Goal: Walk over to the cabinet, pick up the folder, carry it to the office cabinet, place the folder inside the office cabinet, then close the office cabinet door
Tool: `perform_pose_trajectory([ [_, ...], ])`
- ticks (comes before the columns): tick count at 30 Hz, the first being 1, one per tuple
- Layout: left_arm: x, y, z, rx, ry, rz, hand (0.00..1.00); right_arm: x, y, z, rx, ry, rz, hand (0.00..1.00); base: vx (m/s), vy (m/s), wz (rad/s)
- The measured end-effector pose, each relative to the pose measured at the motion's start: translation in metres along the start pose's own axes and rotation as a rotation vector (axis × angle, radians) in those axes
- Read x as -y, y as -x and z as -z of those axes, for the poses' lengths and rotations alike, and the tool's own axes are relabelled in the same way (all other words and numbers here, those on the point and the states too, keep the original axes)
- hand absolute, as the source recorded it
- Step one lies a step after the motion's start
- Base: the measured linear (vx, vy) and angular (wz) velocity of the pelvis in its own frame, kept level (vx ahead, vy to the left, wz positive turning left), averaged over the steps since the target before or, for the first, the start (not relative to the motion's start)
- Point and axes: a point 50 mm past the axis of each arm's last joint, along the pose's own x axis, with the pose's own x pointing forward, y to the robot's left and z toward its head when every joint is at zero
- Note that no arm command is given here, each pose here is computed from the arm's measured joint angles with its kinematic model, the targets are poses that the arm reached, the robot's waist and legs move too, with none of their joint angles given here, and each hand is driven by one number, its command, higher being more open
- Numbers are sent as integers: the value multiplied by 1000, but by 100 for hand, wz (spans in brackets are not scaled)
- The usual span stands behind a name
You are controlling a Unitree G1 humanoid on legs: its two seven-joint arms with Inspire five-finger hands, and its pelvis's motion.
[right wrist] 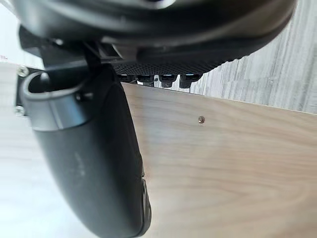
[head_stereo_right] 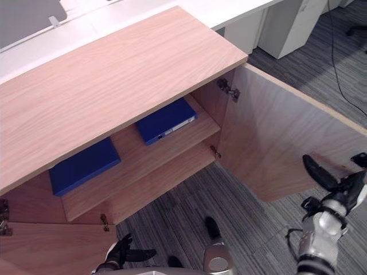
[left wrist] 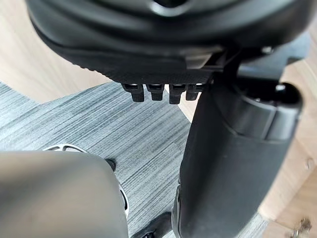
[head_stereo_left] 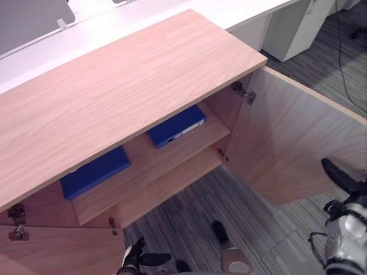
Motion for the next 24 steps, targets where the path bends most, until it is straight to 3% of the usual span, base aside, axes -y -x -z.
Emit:
perform_pose_trajectory([
  [4, 5, -5, -13, 24, -15, 13, 100, -28, 91, 17, -116, 8, -244, 100, -35, -65, -39],
  [9, 5, -16, -43, 76, -95, 30, 100, -52, 166, 31, -321, -26, -542, 100, -117, -78, -15],
  [11, 1, -20, -56, 101, -133, 30, 100, -62, 184, 33, -361, -7, -708, 100, -122, -83, 28],
  [12, -3, -23, -70, 137, -182, 28, 100, -74, 197, 34, -372, 28, -892, 100, -124, -78, 55],
  [14, -6, -24, -78, 155, -200, 22, 100, -85, 204, 33, -365, 47, -1016, 100, -119, -68, 65],
  [16, -10, -25, -85, 173, -209, 11, 100, -114, 205, 23, -269, 35, -1206, 100, -117, -51, 76],
  [20, -19, -23, -69, 130, -215, -13, 100, -173, 192, -21, 66, -17, -1444, 100, -72, -11, 74],
  [24, -27, -21, -63, 115, -154, -57, 100, -217, 173, -40, 268, 34, -1482, 100, 2, 12, 78],
])
